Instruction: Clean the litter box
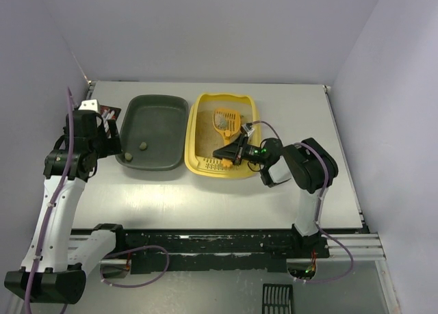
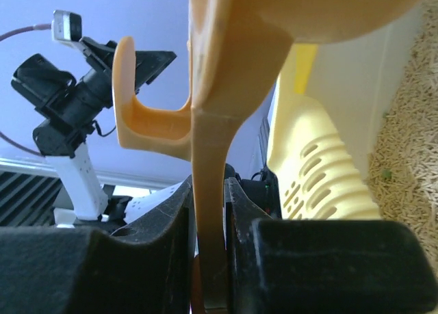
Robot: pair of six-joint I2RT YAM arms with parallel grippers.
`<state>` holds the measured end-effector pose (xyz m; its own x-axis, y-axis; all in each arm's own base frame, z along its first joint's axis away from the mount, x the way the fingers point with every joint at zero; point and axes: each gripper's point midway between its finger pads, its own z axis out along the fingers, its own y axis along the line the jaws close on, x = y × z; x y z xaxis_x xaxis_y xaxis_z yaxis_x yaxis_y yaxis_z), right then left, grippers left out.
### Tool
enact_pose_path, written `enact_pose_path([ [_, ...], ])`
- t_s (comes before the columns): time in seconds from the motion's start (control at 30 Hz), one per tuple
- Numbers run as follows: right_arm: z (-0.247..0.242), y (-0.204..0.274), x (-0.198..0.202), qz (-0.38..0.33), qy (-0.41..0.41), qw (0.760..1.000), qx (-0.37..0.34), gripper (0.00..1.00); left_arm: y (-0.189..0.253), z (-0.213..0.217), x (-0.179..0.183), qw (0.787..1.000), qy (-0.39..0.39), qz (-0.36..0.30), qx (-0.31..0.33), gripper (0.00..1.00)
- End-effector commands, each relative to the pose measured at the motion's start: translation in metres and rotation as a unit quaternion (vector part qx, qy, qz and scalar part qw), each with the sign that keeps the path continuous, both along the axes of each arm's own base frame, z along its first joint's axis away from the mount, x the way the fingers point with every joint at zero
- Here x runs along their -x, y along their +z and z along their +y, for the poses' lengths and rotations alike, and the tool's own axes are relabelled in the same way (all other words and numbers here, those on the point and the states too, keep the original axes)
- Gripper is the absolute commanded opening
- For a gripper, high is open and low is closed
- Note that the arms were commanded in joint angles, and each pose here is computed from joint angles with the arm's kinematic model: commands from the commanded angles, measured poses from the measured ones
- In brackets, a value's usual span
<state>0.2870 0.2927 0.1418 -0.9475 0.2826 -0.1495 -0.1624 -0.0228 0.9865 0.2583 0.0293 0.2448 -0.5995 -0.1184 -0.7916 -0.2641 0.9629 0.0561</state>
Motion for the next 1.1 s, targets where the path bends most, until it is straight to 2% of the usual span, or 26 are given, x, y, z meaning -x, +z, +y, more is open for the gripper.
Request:
enact_pose_path([
  [0.0, -0.008, 0.051, 0.018, -0.132, 0.013, 0.989, -0.066, 0.0, -0.001, 0.008, 0.001, 1.0, 0.01, 0.0, -0.01, 0.95],
  [0.27, -0.011, 0.049, 0.023, -0.141, 0.007, 0.988, -0.059, 0.0, -0.007, 0.007, -0.002, 1.0, 0.004, 0.011, -0.008, 0.97],
  [0.4, -0.012, 0.043, 0.027, -0.156, 0.005, 0.987, -0.035, 0.0, -0.009, 0.003, -0.005, 1.0, -0.011, 0.014, -0.005, 0.86],
  [0.5, -0.011, 0.027, 0.023, -0.169, 0.003, 0.986, 0.015, 0.0, -0.009, 0.004, -0.005, 1.0, -0.008, 0.013, -0.006, 0.88],
  [0.6, -0.013, 0.001, 0.013, -0.182, -0.003, 0.978, 0.103, 0.0, -0.004, 0.007, -0.002, 1.0, 0.001, 0.005, -0.009, 0.99],
  [0.73, -0.02, -0.009, 0.007, -0.215, -0.011, 0.959, 0.182, 0.0, -0.003, 0.016, 0.002, 0.999, 0.03, 0.005, -0.02, 0.98],
  [0.83, -0.023, -0.006, 0.007, -0.223, -0.017, 0.956, 0.191, 0.0, -0.002, 0.015, 0.002, 0.999, 0.028, 0.004, -0.019, 0.98],
  [1.07, -0.022, -0.001, 0.011, -0.205, -0.023, 0.964, 0.169, 0.0, 0.0, 0.017, 0.004, 0.999, 0.031, -0.001, -0.02, 0.98],
])
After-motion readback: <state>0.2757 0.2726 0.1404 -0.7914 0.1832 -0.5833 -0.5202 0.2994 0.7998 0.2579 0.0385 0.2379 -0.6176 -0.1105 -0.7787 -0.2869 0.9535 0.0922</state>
